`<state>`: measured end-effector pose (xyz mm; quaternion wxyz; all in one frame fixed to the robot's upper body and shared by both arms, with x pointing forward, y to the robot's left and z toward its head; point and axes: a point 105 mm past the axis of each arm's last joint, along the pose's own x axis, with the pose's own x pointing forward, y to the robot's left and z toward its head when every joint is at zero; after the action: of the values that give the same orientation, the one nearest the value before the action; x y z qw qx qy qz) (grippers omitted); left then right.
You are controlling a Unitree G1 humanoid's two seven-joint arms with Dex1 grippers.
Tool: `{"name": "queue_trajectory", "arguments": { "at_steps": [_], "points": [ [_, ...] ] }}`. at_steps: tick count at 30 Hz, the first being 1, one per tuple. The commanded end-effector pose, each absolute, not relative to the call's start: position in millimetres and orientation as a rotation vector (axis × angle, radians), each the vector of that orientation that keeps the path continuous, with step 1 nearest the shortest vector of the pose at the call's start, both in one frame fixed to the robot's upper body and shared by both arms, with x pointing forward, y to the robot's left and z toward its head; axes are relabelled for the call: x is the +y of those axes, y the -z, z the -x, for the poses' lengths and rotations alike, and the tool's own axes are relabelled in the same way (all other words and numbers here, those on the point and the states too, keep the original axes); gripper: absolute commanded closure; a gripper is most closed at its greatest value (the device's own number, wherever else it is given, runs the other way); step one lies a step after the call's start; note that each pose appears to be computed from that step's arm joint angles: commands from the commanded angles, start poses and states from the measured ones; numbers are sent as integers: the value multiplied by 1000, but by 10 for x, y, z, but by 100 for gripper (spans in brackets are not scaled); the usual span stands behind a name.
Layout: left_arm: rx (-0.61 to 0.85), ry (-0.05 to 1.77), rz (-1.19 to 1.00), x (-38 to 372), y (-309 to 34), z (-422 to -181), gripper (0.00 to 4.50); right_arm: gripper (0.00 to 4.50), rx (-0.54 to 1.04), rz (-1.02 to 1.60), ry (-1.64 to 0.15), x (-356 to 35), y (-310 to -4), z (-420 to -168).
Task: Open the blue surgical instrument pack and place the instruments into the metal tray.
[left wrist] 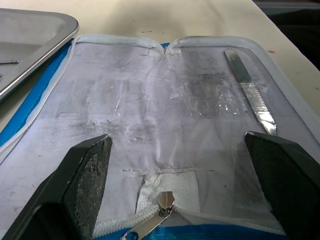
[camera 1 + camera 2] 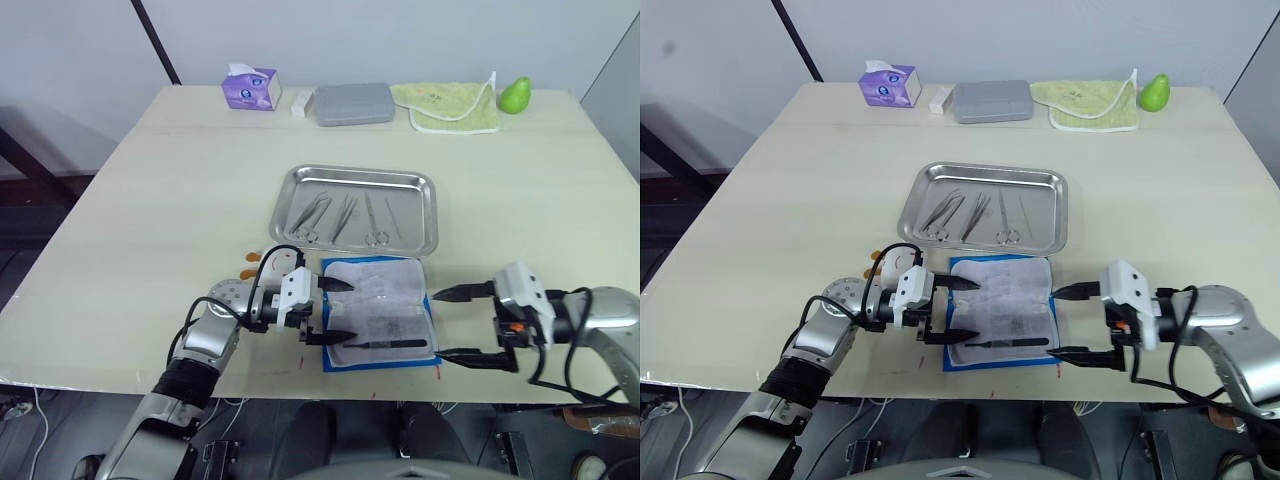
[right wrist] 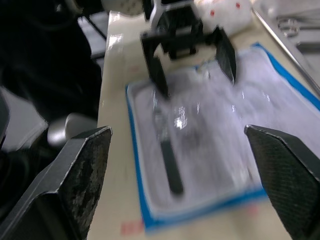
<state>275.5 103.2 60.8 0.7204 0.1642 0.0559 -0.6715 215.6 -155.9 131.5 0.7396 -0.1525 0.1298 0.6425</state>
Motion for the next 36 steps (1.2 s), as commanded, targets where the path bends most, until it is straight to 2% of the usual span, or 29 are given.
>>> {"name": "queue_trajectory", "arguments": {
  "at_steps": [1,8,15,18,22,36],
  "points": [
    [245,1478,-350,1144,-401,-2709,0,3,245,387,-1421,-1648,-1425,-2093],
    [241,1487,-351,1131,-412,-2664,0,3,218,400,-1404,-1558,-1430,-2063],
    [239,1493,-343,1122,-432,-2645,0,3,164,465,-1399,-1176,-1181,-2172],
    [242,1490,-346,1143,-431,-2639,0,83,175,453,-1420,-1043,-1091,-2192],
    [245,1487,-348,1154,-426,-2636,0,292,193,490,-1417,-987,-967,-2220],
    [250,1484,-350,1176,-390,-2621,0,292,284,574,-1421,-964,-723,-2219]
  ]
}}
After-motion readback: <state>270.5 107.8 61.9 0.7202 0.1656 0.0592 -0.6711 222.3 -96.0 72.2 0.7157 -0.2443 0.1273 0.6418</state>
